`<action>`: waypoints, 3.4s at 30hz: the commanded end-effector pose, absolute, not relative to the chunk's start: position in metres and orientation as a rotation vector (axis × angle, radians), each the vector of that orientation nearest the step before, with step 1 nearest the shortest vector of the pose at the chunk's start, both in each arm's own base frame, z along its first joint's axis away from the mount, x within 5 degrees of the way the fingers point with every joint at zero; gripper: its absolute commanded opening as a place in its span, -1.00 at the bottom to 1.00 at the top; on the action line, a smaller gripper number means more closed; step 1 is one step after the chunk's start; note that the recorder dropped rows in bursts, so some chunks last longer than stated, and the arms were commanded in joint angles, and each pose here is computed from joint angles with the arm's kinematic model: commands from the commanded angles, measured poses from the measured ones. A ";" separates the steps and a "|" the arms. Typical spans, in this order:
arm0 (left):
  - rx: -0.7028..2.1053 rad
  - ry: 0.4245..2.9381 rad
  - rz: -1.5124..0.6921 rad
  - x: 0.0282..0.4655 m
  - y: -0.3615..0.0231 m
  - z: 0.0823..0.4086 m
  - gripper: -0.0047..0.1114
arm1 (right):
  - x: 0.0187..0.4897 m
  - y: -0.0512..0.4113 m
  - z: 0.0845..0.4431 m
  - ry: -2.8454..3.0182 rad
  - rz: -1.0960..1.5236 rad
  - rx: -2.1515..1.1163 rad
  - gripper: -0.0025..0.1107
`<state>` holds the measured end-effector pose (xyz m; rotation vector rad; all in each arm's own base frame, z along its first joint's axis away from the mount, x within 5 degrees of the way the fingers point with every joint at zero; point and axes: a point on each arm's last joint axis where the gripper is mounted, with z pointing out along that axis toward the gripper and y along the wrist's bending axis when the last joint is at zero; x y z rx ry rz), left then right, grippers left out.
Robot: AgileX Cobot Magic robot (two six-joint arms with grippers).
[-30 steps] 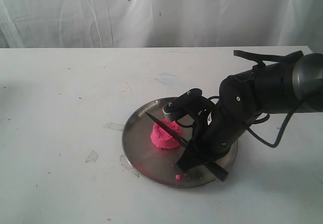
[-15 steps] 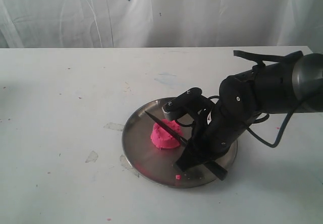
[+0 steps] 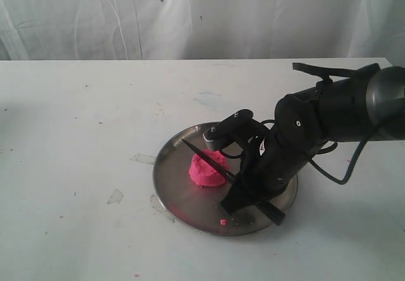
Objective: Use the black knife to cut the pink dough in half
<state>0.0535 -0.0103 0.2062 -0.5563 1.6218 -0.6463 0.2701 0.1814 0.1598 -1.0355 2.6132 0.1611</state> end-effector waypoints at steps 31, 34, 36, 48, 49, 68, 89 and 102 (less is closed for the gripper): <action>0.403 2.026 -1.215 0.330 -0.114 0.222 -0.92 | 0.276 0.184 0.169 2.607 0.151 -1.026 -0.96; 0.445 2.038 -1.233 0.341 -0.128 0.213 -0.92 | 0.276 0.184 0.169 2.617 0.152 -1.019 -0.96; 0.450 2.051 -1.234 0.346 -0.131 0.207 -0.92 | 0.276 0.184 0.169 2.617 0.152 -1.019 -0.96; 0.441 2.095 -1.269 0.360 -0.145 0.174 -0.92 | 0.276 0.184 0.169 2.615 0.152 -1.018 -0.96; 0.453 2.094 -1.263 0.360 -0.147 0.172 -0.92 | 0.275 0.184 0.169 2.619 0.151 -1.020 -0.96; 0.466 2.050 -1.227 0.363 -0.152 0.170 -0.92 | 0.286 0.187 0.170 2.695 0.087 -1.029 -0.96; 0.502 2.090 -1.107 0.363 -0.159 0.164 -0.92 | 0.287 0.188 0.170 2.683 0.090 -1.024 -0.96; 0.453 2.111 -1.162 0.379 -0.165 0.151 -0.92 | 0.288 0.188 0.170 2.678 0.092 -1.023 -0.96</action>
